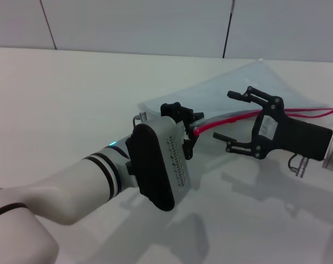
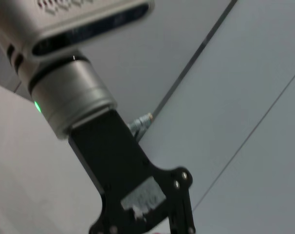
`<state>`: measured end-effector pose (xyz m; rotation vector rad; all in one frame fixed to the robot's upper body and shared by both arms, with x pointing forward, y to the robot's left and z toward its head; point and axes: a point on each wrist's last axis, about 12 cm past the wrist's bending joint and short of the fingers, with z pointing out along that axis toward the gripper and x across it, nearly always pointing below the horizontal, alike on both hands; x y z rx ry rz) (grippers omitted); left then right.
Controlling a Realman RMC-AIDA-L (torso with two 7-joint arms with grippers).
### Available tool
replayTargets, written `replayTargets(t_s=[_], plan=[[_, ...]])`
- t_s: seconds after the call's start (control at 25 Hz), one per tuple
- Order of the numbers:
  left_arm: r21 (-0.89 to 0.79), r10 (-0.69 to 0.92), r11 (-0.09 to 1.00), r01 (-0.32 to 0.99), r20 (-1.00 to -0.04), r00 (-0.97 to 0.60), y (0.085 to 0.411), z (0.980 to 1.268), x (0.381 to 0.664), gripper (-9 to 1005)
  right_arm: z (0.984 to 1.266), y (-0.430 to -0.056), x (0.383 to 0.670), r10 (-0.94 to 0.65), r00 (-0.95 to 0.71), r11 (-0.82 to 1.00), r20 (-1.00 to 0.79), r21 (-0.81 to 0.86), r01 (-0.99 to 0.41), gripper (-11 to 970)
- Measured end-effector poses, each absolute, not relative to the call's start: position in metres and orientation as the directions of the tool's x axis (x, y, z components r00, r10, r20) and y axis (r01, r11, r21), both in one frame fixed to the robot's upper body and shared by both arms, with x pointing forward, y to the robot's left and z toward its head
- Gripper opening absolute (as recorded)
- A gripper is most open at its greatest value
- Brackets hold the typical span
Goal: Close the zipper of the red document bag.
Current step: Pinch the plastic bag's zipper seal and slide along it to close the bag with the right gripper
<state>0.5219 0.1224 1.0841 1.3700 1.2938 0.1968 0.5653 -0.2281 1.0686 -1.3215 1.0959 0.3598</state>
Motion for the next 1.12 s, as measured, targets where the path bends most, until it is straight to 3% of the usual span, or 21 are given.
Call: replayTargets(t_s=[0.4, 0.64, 0.84, 1.12], plan=[[0.779, 0.743, 0.308, 0.546, -0.555, 0.374, 0.123, 1.087, 0.519, 51, 1.066, -0.236, 0.567, -0.396, 0.477, 0.280, -0.785, -0.598, -0.751, 732], [0.780, 0.738, 0.315, 0.541, -0.559, 0.377, 0.122, 1.090, 0.517, 50, 1.066, -0.238, 0.567, -0.405, 0.478, 0.279, -0.779, -0.603, -0.747, 485], [0.790, 0.741, 0.304, 0.533, -0.548, 0.389, 0.122, 1.091, 0.514, 49, 1.066, -0.239, 0.568, -0.413, 0.475, 0.280, -0.777, -0.604, -0.746, 358], [0.791, 0.741, 0.298, 0.534, -0.544, 0.393, 0.121, 1.091, 0.513, 48, 1.065, -0.239, 0.568, -0.415, 0.473, 0.282, -0.777, -0.604, -0.745, 303]])
